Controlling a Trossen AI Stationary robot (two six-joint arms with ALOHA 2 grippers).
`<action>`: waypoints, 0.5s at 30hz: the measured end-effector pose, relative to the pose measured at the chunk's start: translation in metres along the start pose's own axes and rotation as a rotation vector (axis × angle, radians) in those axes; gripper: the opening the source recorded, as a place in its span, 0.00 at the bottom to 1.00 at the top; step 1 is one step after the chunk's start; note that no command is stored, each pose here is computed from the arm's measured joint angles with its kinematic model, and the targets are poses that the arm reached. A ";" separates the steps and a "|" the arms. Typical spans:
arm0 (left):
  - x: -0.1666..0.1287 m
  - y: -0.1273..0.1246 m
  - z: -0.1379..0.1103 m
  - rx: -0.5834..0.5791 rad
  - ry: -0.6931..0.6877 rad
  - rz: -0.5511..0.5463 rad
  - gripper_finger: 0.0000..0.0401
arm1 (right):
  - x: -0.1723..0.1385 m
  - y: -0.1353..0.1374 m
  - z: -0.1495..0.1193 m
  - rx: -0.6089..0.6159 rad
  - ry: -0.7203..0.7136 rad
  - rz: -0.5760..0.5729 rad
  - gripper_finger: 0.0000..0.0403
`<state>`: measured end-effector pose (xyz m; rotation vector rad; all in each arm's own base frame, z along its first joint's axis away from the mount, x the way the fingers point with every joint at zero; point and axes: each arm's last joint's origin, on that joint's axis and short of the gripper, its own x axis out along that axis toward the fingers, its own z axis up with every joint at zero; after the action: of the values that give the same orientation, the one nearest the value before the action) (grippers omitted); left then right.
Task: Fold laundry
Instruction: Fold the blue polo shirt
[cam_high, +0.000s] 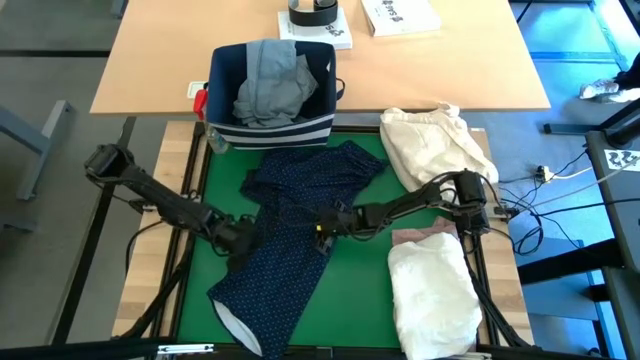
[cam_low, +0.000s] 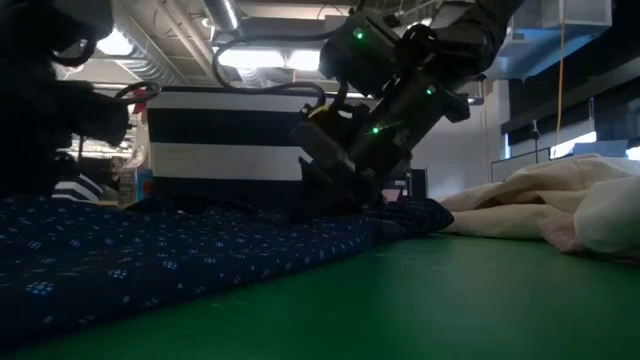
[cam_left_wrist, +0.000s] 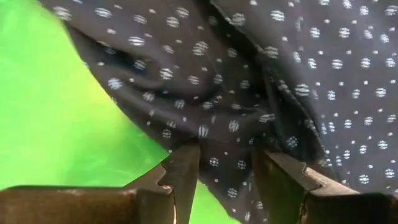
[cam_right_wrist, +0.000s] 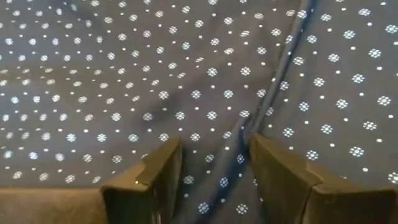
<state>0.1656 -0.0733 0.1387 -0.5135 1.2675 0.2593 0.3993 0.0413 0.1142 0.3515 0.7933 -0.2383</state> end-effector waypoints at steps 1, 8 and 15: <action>0.002 -0.001 -0.002 -0.010 -0.009 -0.018 0.36 | 0.001 0.000 -0.001 -0.004 0.008 -0.003 0.48; 0.004 -0.022 -0.023 -0.042 -0.024 -0.164 0.36 | -0.002 -0.001 -0.009 -0.113 0.119 0.021 0.48; 0.002 -0.032 -0.043 -0.063 0.000 -0.190 0.36 | -0.007 0.029 -0.025 -0.146 0.147 0.132 0.48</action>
<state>0.1451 -0.1228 0.1357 -0.6841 1.2042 0.1398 0.3879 0.0783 0.1096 0.2845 0.9232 -0.0303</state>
